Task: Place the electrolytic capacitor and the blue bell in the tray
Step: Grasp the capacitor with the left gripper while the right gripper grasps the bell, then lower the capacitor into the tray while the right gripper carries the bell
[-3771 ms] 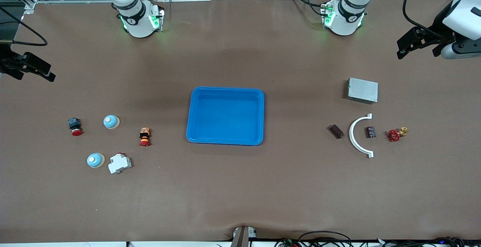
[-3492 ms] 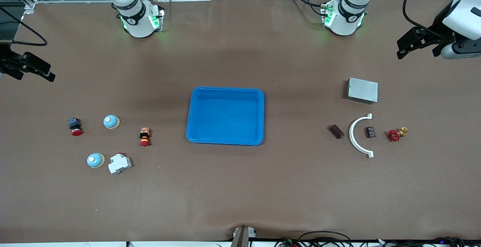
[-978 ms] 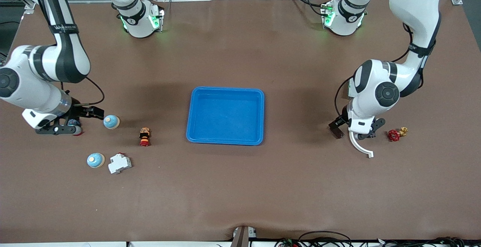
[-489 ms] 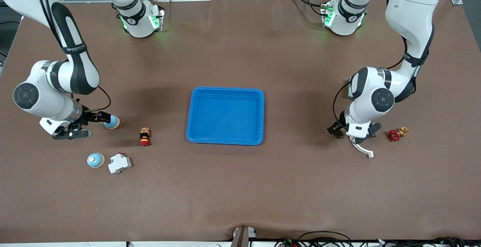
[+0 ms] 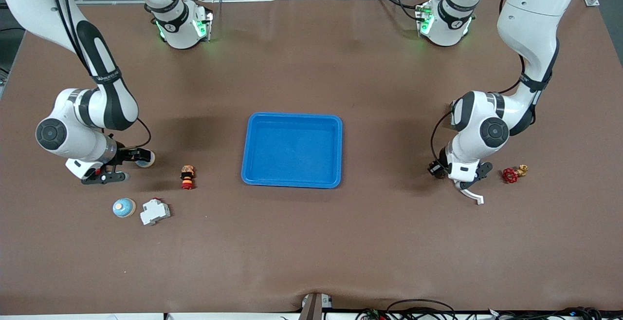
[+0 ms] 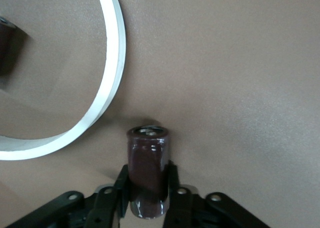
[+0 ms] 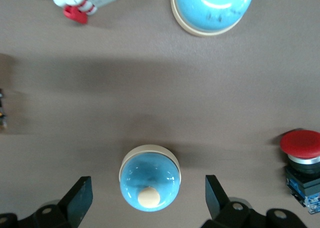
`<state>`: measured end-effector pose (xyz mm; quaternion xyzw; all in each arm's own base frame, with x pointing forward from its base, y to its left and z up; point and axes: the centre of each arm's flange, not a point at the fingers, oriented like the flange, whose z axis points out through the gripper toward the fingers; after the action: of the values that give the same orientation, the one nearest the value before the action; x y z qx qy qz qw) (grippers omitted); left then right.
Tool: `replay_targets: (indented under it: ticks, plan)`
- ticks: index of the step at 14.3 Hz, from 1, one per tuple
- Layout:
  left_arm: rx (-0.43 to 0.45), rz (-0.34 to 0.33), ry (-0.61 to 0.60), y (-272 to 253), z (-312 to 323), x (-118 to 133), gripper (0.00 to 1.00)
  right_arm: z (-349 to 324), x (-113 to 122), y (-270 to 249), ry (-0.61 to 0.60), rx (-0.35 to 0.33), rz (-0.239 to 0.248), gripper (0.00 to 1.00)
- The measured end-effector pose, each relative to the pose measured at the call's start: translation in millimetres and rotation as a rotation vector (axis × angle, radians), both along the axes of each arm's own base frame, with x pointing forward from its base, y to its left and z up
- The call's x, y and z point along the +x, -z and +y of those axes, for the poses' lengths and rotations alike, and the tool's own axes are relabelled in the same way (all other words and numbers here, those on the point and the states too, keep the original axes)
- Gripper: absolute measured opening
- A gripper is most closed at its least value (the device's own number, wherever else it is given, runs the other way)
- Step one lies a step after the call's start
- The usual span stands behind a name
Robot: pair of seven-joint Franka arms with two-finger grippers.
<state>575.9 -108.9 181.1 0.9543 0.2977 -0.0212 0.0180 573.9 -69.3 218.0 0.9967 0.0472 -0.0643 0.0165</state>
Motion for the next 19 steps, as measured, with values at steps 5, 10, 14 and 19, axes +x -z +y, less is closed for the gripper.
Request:
replay_targets:
  ticks: [5,10,14,19]
  plan:
    - [-0.005,-0.029,-0.043,-14.2,-0.4,10.0,0.30,-8.9,-5.3,13.0,0.009,-0.004,0.025,1.00]
    - [-0.035,-0.054,-0.085,-68.7,-59.7,4.8,0.30,-8.5,-8.7,31.5,0.007,-0.004,0.041,1.00]
    - [-0.075,-0.063,-0.134,-93.6,-112.9,-10.5,0.30,-7.8,-14.0,40.5,0.007,-0.002,0.059,1.00]
    - [-0.124,-0.060,-0.187,-111.4,-176.2,-29.1,0.30,-6.7,-18.9,46.8,0.006,0.000,0.072,1.00]
